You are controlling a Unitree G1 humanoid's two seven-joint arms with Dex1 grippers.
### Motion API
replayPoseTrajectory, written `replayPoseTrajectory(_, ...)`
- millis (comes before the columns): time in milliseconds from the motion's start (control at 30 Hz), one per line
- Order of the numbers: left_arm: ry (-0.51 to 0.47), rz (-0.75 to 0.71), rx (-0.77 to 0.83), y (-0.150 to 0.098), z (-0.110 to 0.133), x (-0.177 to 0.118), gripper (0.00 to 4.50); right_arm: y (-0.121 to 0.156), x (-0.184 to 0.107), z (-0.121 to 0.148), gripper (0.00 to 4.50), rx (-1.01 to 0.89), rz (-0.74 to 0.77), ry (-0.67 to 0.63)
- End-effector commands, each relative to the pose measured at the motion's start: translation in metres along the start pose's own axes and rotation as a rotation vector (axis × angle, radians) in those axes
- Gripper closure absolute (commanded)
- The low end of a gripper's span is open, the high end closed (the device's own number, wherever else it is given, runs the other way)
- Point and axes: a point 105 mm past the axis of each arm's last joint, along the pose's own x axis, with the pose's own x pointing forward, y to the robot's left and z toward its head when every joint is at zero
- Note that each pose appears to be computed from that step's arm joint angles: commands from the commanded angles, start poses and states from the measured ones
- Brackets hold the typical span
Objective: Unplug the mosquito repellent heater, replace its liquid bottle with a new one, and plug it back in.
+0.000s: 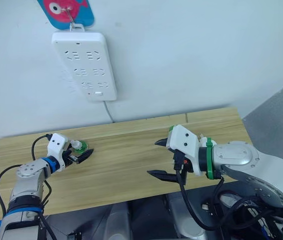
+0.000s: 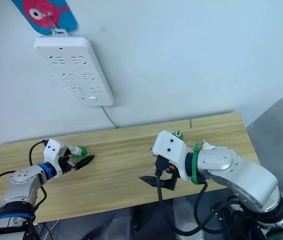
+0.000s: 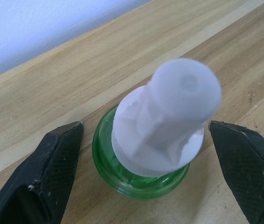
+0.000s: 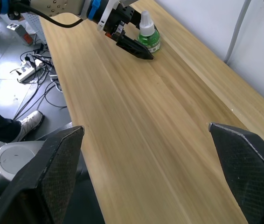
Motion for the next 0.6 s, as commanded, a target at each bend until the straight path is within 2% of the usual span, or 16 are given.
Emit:
replayPoseTrajectory(33,0.075,-0.009,-0.044,-0.005,-0.023,-0.002,0.92,0.004,-0.005,0.010,0.00,-0.053,-0.006,-0.032)
replayPoseTrajectory(167,0.078,-0.028,-0.038,-0.009,-0.023,0.001,2.14,0.003,-0.005,0.010,0.00,-0.052,-0.009,-0.031)
replayPoseTrajectory(200,0.082,-0.032,-0.034,-0.009,-0.025,-0.001,2.24,0.003,-0.005,0.010,0.00,-0.052,-0.011,-0.031)
replayPoseTrajectory(300,0.097,-0.067,-0.002,-0.013,-0.026,-0.006,2.24,0.001,-0.005,0.010,0.00,-0.054,-0.022,-0.031)
replayPoseTrajectory(400,0.080,-0.154,0.043,-0.027,-0.017,-0.005,2.24,-0.002,-0.006,0.009,0.00,-0.053,-0.036,-0.033)
replayPoseTrajectory(600,-0.004,-0.607,0.176,-0.116,0.050,0.005,2.24,-0.007,-0.009,0.019,0.00,0.033,-0.028,-0.132)
